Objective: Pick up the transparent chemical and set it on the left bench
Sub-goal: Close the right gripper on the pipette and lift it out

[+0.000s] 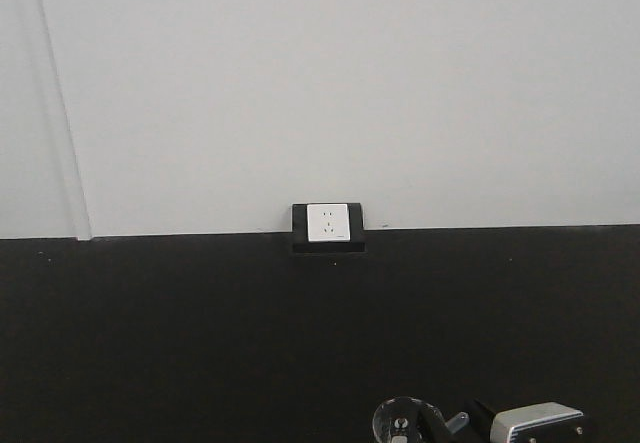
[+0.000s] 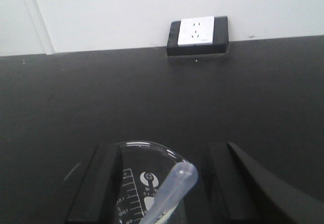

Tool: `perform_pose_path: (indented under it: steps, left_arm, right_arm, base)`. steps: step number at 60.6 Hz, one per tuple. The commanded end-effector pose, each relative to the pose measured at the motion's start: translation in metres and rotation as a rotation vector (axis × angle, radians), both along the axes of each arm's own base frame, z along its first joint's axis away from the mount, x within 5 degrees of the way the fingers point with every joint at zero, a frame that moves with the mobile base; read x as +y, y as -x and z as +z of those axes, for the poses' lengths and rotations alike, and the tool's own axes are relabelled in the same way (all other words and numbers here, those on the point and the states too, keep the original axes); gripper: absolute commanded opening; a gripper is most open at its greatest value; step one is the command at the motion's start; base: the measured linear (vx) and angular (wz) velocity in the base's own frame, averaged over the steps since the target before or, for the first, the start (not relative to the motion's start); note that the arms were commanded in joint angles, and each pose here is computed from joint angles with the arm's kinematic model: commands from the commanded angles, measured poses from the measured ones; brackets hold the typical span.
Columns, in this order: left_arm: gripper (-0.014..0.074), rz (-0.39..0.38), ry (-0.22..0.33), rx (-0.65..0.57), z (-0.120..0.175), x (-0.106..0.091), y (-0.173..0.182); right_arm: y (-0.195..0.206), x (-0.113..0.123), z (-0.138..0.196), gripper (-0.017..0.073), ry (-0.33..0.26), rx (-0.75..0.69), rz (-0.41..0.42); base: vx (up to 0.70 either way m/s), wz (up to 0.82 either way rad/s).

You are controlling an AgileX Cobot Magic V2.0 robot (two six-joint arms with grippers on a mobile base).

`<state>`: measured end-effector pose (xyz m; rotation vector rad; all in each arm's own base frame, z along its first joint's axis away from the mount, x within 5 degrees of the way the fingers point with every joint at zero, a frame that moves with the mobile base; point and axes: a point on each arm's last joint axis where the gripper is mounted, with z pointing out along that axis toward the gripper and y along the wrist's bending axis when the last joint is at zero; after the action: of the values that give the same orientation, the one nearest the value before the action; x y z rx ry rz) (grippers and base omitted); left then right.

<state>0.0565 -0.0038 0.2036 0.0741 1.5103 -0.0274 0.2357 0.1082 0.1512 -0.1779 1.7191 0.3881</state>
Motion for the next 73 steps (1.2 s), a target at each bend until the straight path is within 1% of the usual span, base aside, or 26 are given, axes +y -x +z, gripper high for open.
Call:
perform_pose_path:
  steps: [1, 9, 17, 31, 41, 44, 57, 69, 73]
  left_arm:
    - [-0.0003, -0.001, 0.014, -0.081, 0.003, 0.000, 0.001]
    - [-0.0003, -0.001, 0.014, -0.081, 0.003, 0.000, 0.001]
    - [-0.0003, -0.001, 0.014, -0.081, 0.003, 0.000, 0.001]
    - [-0.0003, -0.001, 0.014, -0.081, 0.003, 0.000, 0.001]
    - [-0.0003, -0.001, 0.014, -0.081, 0.003, 0.000, 0.001]
    - [-0.0003, -0.001, 0.014, -0.081, 0.003, 0.000, 0.001]
    - [-0.0003, -0.001, 0.014, -0.081, 0.003, 0.000, 0.001]
    - [-0.0003, -0.001, 0.014, -0.081, 0.003, 0.000, 0.001]
    - [-0.0003, -0.001, 0.014, -0.081, 0.003, 0.000, 0.001]
  right_arm:
    - [-0.004, 0.002, 0.030, 0.0428, -0.091, -0.238, -0.001]
    - [-0.004, 0.001, 0.030, 0.0404, -0.092, -0.237, -0.005]
    - [-0.004, 0.001, 0.029, 0.0337, -0.091, -0.235, -0.006]
    - [-0.005, 0.000, 0.028, 0.0119, -0.093, -0.230, -0.028]
    - [-0.005, -0.001, 0.028, 0.0003, -0.091, -0.231, -0.033]
    - [-0.005, -0.001, 0.028, -0.0012, -0.090, -0.231, -0.030]
    - [-0.004, -0.001, 0.035, -0.0007, -0.100, -0.253, -0.022]
    - [0.004, -0.003, 0.062, -0.0003, -0.142, -0.336, -0.012]
    - [0.008, -0.005, 0.071, -0.0003, -0.149, -0.342, -0.011]
  base:
    - [0.00, 0.00]
    - [0.00, 0.00]
    - [0.00, 0.00]
    - [0.00, 0.00]
    - [0.00, 0.00]
    - [0.00, 0.00]
    - [0.00, 0.00]
    - [0.00, 0.00]
    - [0.00, 0.00]
